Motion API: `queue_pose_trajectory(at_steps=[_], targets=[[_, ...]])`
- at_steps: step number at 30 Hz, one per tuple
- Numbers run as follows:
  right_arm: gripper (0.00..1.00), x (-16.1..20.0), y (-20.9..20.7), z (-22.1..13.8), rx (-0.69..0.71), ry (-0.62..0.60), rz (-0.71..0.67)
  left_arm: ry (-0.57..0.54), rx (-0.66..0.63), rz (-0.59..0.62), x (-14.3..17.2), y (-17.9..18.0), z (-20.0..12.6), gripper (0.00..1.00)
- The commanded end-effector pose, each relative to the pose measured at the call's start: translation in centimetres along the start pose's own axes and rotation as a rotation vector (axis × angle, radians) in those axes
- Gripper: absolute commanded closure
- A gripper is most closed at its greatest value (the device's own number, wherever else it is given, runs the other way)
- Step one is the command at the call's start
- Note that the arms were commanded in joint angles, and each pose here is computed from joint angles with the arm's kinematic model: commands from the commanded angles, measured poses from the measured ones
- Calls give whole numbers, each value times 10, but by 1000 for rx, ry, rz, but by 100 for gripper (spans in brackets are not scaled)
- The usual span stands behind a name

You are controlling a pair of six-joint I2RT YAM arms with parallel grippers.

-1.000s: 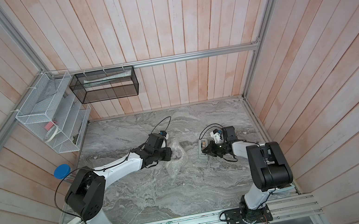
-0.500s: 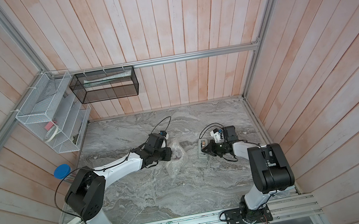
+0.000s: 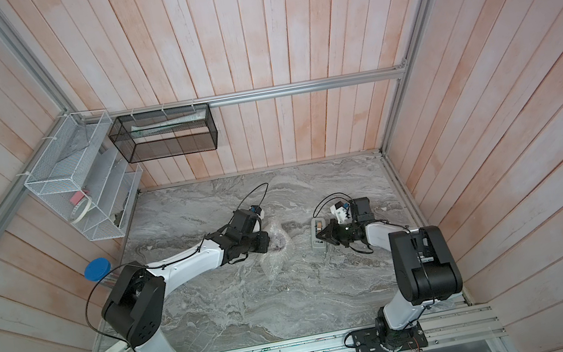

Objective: Wrap mugs in bubble wrap
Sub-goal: Tear off the tape using the Tape Cutter.

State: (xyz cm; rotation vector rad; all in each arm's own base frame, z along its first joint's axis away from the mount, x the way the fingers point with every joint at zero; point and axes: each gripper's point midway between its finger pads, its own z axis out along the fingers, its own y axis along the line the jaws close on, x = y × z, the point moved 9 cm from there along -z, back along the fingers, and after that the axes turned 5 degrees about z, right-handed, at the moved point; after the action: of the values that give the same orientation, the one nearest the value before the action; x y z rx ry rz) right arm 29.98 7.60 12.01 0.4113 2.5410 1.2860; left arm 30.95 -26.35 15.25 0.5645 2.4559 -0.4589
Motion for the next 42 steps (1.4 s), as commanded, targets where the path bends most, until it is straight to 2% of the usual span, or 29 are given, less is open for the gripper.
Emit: queue_pose_trajectory(at_steps=[1,33,42], targets=[[100,-4,16,-8,-72,-11,-43,120,-1,17,23,-1,14,79],[100,-24,56,-31,-134,-59,-94,115,6,18,23,-2,14,79],[100,-6,49,-33,-127,-24,-65,113,9,18,23,-3,13,79]])
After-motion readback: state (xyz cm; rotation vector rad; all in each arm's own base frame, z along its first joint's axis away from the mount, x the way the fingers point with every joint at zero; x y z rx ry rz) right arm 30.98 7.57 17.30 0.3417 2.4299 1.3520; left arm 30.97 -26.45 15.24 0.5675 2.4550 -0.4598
